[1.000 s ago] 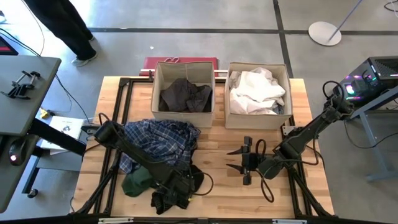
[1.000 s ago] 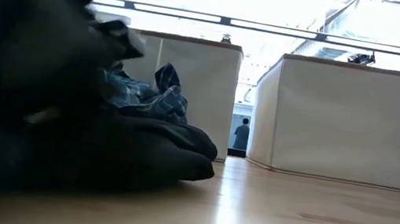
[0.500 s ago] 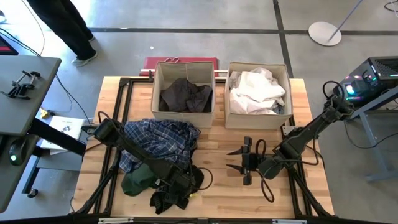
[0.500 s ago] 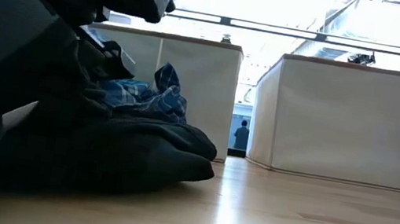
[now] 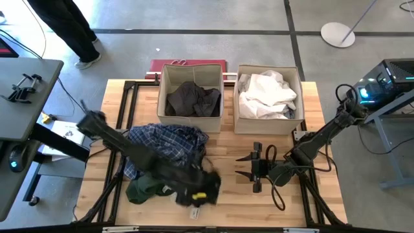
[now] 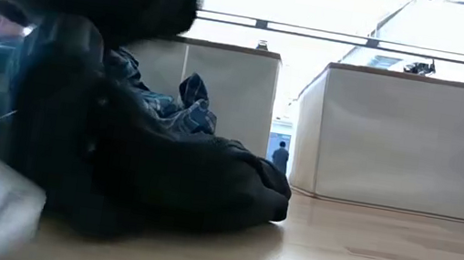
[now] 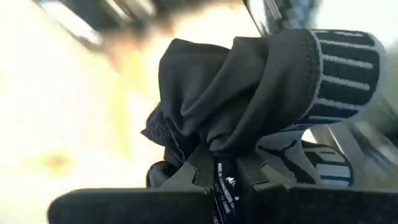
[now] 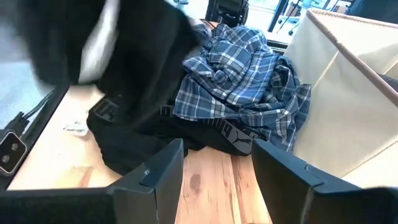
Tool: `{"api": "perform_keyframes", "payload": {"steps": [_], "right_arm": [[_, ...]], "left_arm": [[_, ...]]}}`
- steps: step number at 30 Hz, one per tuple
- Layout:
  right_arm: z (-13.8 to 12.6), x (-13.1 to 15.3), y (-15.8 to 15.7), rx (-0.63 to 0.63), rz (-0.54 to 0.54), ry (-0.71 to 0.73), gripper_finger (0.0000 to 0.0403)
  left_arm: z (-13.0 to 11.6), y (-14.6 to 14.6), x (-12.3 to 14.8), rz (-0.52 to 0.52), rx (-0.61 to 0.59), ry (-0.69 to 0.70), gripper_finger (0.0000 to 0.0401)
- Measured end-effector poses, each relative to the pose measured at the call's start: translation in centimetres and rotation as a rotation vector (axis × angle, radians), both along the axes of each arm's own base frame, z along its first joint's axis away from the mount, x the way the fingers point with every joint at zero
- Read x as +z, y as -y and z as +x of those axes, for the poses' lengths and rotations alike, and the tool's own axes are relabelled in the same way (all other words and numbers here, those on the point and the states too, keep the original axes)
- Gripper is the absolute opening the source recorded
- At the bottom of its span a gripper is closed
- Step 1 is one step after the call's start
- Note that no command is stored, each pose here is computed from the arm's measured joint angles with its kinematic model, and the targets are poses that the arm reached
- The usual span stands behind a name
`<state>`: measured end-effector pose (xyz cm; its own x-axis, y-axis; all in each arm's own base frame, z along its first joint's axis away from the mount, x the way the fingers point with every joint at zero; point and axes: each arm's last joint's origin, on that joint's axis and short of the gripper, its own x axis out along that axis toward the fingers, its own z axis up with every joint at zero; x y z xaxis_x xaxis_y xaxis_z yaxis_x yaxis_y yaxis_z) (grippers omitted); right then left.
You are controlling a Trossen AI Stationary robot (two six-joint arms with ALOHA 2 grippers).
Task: Sort clothes
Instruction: Put the black underwear into the left brown bin
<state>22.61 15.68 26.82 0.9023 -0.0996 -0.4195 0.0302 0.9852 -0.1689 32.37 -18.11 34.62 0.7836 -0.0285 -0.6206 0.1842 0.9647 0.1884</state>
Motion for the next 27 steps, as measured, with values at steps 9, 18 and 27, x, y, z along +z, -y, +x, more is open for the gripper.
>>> {"api": "perform_keyframes", "payload": {"steps": [9, 18, 27], "right_arm": [[0.0, 0.0, 0.0, 0.0, 0.0, 0.0, 0.0179], [0.0, 0.0, 0.0, 0.0, 0.0, 0.0, 0.0179], [0.0, -0.1, 0.0, 0.01, 0.0, -0.01, 0.0179]], "left_arm": [[-5.0, -5.3, 13.1, 0.472, 0.271, 0.586, 0.0001], [-4.8, -15.4, 13.5, 0.548, 0.505, 0.479, 0.0003], [-4.2, -26.0, 6.7, 0.273, 0.88, 0.186, 0.007]]}}
